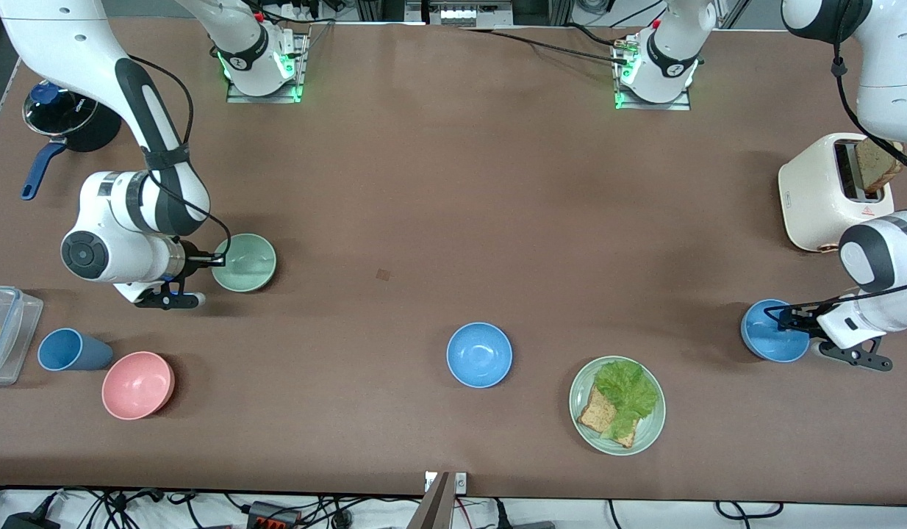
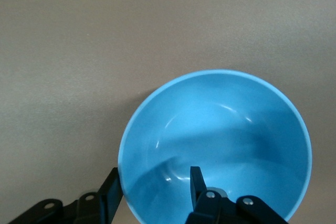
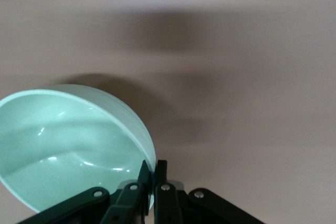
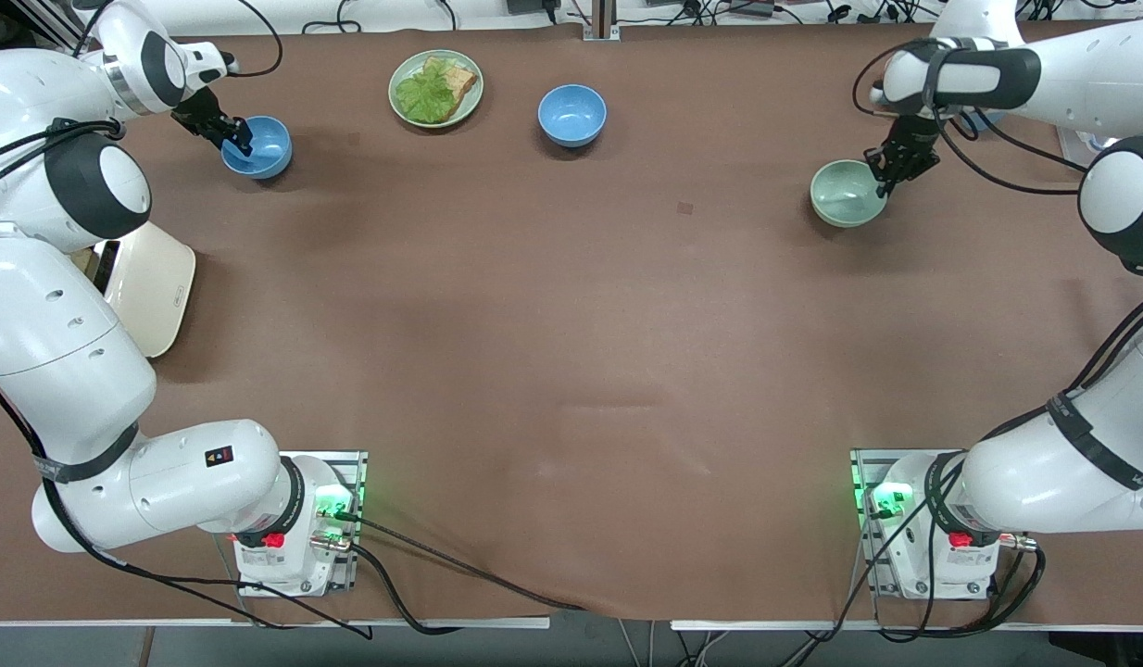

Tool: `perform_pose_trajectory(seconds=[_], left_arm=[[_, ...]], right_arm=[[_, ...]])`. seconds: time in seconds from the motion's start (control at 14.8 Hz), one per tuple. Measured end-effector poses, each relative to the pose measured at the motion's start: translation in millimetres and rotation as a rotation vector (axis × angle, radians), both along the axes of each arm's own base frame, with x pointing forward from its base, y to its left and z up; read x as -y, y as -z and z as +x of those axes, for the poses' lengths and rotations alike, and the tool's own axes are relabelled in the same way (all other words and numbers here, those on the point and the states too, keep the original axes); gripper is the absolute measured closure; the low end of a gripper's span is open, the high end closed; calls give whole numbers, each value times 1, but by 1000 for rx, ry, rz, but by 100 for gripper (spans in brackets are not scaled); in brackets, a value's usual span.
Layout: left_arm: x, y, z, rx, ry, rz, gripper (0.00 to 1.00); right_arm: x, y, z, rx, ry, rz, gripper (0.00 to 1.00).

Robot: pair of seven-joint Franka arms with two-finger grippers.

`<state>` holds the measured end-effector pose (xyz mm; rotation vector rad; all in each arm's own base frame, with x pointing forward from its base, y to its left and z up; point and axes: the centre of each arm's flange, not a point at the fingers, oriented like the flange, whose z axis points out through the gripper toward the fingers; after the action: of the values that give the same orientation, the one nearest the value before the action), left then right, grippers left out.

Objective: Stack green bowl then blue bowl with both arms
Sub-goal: 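Carry the green bowl with the right gripper while the left gripper lifts the blue bowl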

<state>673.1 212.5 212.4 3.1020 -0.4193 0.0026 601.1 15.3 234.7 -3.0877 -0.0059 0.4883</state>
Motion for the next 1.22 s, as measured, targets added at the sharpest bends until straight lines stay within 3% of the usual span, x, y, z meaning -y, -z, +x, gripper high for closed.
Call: perform_pose_trajectory(seconds=[0.07, 0.2, 0.41, 0.74, 0.95, 1.22], left_arm=[[-2, 1, -1, 1, 11, -4, 43], [-3, 1, -1, 3, 24, -6, 61], [-3, -2, 1, 8, 31, -8, 93], [15, -19, 1, -55, 57, -52, 95], [45, -47, -1, -119, 99, -103, 95], [89, -94, -6, -136, 113, -133, 95]], right_arm=[[-23, -11, 3, -21, -26, 12, 95], [-96, -40, 6, -53, -73, 5, 95], [-224, -71, -14, -30, -150, -10, 95], [-364, -48, -71, 5, -145, 76, 95], [-397, -16, -87, 32, -123, 65, 95], [-430, 14, -111, 46, -91, 41, 95]])
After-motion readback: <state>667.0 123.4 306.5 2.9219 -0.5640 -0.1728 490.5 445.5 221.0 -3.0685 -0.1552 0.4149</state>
